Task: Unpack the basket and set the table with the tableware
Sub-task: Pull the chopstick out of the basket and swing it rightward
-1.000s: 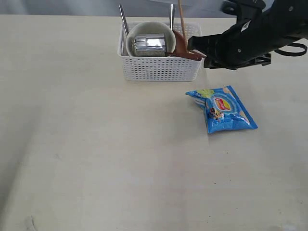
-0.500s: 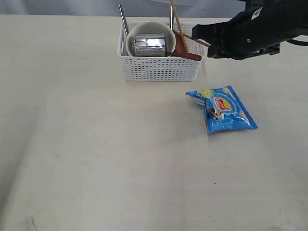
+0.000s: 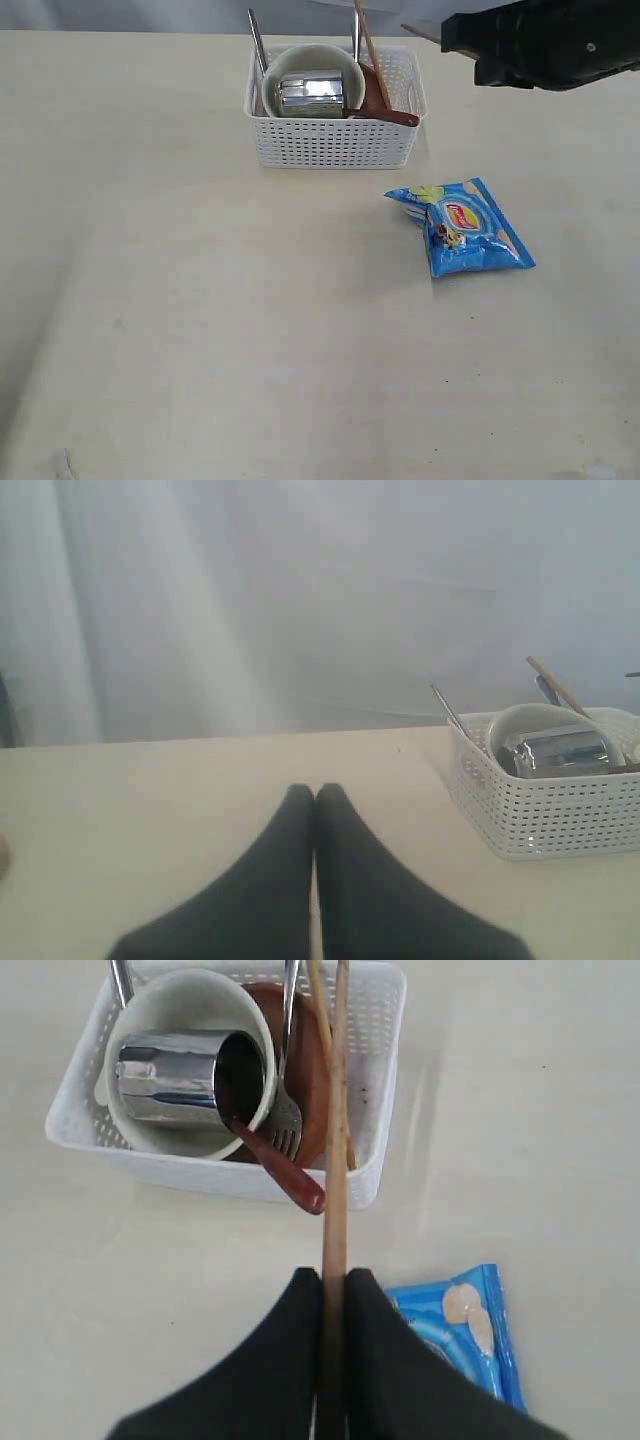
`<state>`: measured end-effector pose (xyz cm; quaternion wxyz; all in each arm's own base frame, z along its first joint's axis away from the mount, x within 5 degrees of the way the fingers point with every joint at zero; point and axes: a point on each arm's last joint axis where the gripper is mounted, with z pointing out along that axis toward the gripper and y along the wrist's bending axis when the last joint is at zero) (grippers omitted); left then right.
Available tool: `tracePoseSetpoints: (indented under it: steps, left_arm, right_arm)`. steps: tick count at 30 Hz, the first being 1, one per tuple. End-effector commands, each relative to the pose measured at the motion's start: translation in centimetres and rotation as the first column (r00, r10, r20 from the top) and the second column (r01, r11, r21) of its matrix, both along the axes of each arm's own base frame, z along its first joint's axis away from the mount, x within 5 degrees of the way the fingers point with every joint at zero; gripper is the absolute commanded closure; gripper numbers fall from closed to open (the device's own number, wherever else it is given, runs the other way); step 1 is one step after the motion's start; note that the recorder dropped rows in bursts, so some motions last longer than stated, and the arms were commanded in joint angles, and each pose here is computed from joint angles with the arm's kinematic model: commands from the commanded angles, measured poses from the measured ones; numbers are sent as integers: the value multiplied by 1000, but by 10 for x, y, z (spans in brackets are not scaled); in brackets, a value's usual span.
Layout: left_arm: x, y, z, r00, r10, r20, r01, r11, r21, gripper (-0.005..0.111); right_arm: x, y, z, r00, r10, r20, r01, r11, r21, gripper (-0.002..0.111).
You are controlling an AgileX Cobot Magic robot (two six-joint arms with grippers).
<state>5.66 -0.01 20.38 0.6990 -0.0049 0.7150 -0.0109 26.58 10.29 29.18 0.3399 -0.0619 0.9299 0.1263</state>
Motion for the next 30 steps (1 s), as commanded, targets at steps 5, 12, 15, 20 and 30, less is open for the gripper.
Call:
tracePoseSetpoints:
  steps: [5, 12, 15, 20, 30]
  left_arm:
    - [0, 0, 0, 1000, -6, 8, 6, 1000, -5, 107]
    - [0, 0, 0, 1000, -6, 8, 6, 1000, -5, 107]
    - [0, 0, 0, 1000, -6, 8, 6, 1000, -5, 107]
    - [0, 0, 0, 1000, -6, 8, 6, 1000, -5, 107]
    - [0, 0, 0, 1000, -6, 8, 6, 1000, -5, 107]
  right_arm:
    - [-32, -14, 29, 1000, 26, 3, -26, 998, -49, 109]
    - [-59, -26, 43, 999, 31, -29, -34, 994, -103, 109]
    - [-71, -31, 49, 999, 31, -38, -35, 994, -106, 109]
    - [-93, -39, 60, 999, 35, -42, -40, 992, -120, 109]
    - [-136, -58, 69, 992, 11, -127, -32, 986, -165, 109]
